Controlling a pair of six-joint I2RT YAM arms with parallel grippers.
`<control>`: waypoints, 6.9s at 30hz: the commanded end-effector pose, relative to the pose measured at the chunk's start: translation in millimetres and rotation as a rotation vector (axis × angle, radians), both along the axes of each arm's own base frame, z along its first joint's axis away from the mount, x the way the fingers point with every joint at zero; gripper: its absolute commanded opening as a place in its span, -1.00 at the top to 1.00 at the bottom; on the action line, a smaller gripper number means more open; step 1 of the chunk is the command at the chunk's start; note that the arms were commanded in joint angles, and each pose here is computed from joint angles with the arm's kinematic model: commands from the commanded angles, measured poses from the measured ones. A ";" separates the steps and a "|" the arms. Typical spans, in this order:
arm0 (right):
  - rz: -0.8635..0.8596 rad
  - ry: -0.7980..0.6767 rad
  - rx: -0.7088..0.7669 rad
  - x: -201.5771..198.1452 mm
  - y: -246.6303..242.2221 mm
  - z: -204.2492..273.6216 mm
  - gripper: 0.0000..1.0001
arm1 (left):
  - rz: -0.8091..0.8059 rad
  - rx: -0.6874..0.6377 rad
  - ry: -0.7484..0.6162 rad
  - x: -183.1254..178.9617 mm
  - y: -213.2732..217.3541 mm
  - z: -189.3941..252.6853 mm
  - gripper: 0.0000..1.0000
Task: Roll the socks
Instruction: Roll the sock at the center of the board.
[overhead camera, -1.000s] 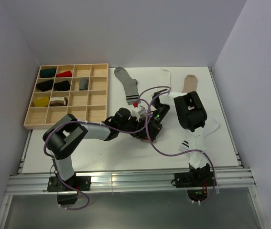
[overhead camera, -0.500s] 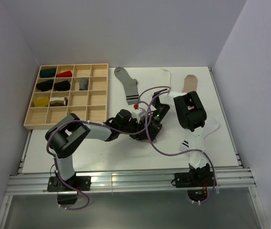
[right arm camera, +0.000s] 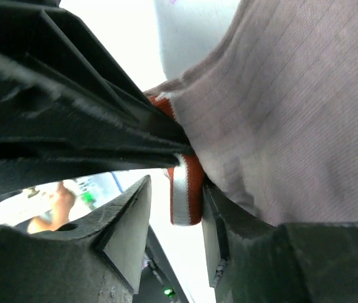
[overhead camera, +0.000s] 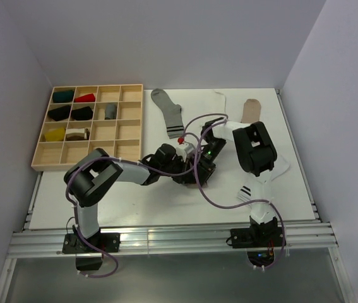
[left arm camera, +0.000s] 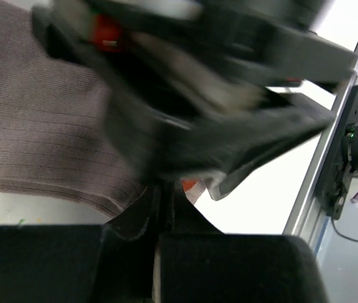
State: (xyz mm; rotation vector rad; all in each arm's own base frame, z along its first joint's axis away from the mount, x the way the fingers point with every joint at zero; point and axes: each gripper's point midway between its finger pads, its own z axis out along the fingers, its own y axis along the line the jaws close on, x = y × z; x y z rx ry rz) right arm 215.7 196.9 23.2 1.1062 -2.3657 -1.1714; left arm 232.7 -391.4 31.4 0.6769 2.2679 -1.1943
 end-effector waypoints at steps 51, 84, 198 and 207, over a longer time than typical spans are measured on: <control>0.361 -1.112 0.031 -17.9 40.2 11.0 -0.05 | 0.078 0.238 0.843 -16.9 44.1 -35.7 0.99; 0.331 -0.669 0.012 -38.6 20.5 -13.2 0.68 | 0.343 -0.039 0.453 73.9 56.5 43.5 0.36; 0.149 -1.172 0.113 11.9 0.0 50.7 -0.08 | 0.051 0.112 0.807 -15.4 50.8 -36.1 0.99; 0.281 -1.292 0.139 -8.4 35.5 42.8 -0.11 | 0.026 0.171 0.843 -18.5 56.3 -44.2 0.99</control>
